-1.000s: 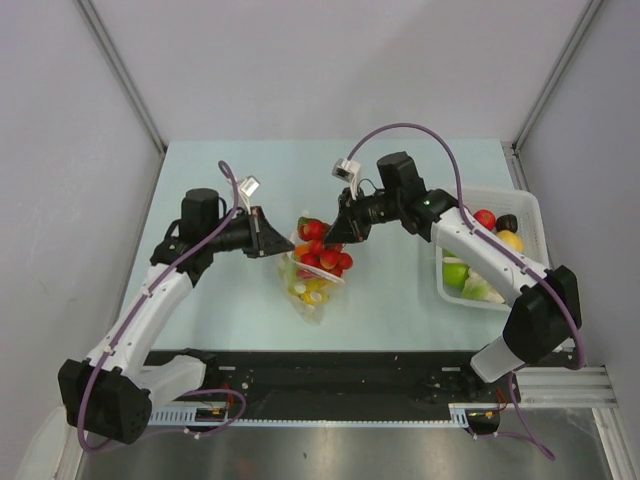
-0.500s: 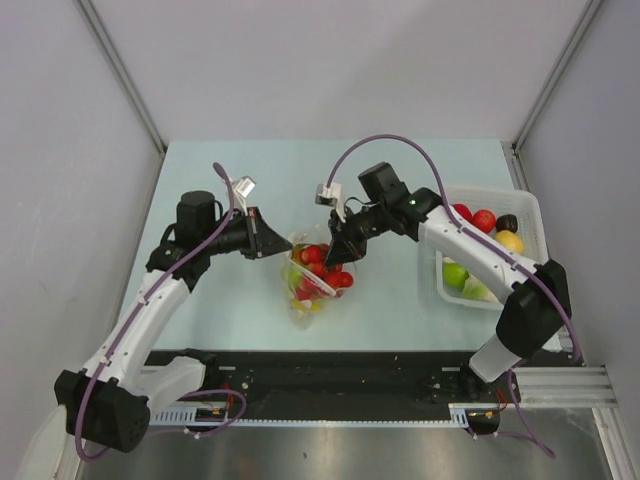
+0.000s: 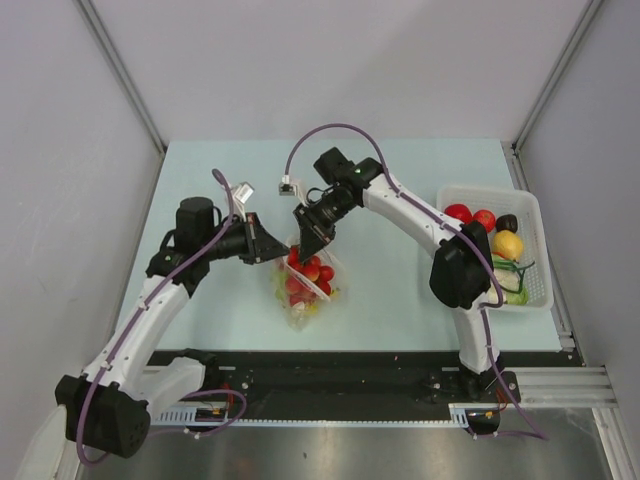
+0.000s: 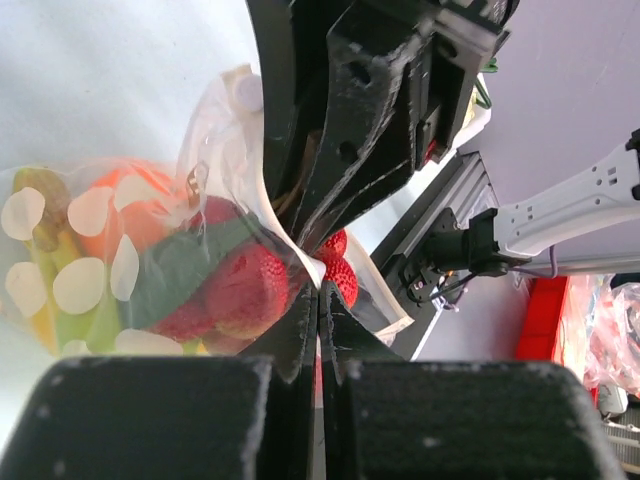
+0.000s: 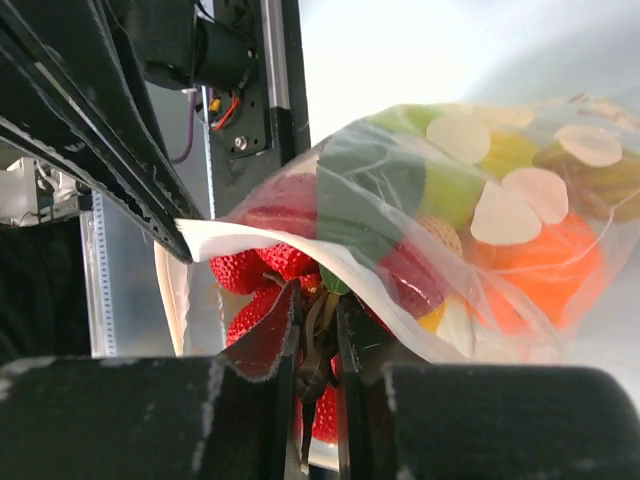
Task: Place the food in the zip-top bag and seal the zipper
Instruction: Place the fake fruit in the zipper food storage bag, then adjust the zipper food storage bag at the center of the board.
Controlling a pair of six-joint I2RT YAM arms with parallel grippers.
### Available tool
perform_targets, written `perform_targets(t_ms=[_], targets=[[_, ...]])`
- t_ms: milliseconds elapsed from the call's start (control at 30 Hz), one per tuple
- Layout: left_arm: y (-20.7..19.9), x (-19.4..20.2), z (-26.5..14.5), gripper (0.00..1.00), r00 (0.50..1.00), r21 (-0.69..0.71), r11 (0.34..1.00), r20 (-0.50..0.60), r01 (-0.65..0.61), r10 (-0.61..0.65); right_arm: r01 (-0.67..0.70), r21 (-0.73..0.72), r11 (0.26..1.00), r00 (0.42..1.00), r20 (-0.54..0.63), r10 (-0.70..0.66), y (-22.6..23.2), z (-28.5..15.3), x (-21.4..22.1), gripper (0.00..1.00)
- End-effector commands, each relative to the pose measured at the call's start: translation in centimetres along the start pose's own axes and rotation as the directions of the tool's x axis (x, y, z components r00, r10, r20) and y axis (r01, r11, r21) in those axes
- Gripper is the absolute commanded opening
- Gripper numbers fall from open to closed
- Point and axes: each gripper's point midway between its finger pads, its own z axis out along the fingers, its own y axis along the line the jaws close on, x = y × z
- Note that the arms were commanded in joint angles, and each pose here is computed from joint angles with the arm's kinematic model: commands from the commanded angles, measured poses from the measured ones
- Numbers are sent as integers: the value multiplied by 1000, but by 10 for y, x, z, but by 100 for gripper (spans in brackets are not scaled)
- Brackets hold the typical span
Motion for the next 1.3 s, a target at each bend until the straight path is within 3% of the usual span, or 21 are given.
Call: perform_targets(t_ms=[0, 67, 100, 200, 400, 533, 600, 633, 667, 800, 967, 1267], targets=[[-3, -7, -9, 0, 998, 14, 999, 48, -48, 47, -16, 19, 1000, 1000, -7, 16, 21, -6, -8, 11], [1, -9, -11, 0, 998, 2, 1000, 58, -24, 24, 15, 61, 998, 1000, -7, -14, 22, -12, -9, 24], [4, -12, -13, 0, 997, -6, 1000, 71, -14, 14, 22, 74, 997, 1000, -11, -21, 22, -15, -7, 38], [2, -16, -14, 0, 997, 5, 1000, 83, -6, 6, 71, 118, 990, 997, -12, -70, 27, -27, -6, 67], [6, -16, -14, 0, 996, 1, 1000, 84, 9, -9, 148, 185, 972, 986, 44, -158, 44, -64, -19, 89], [7, -16, -14, 0, 996, -2, 1000, 85, 8, -8, 89, 248, 965, 983, 132, -124, 34, -112, -22, 89], [7, -16, -15, 0, 996, -1, 1000, 83, 8, -8, 42, 238, 970, 976, 200, -91, 30, -129, -19, 84], [7, -16, -14, 0, 996, -1, 1000, 84, 6, -6, -39, 245, 969, 968, 248, -24, 19, -143, -14, 80], [7, -16, -15, 0, 996, -2, 1000, 85, 7, -7, -113, 231, 966, 966, 252, 53, 5, -138, 6, 69], [8, -17, -13, 0, 996, -3, 1000, 86, 7, -7, -168, 276, 946, 956, 279, 88, -24, -131, 28, 47], [8, -18, -13, 0, 997, -5, 1000, 82, 8, -8, -186, 256, 949, 963, 241, 123, -42, -99, 33, 41], [11, -18, -11, 0, 997, -12, 1000, 80, 22, -21, -124, 186, 975, 978, 188, 89, -45, -46, 27, 43]])
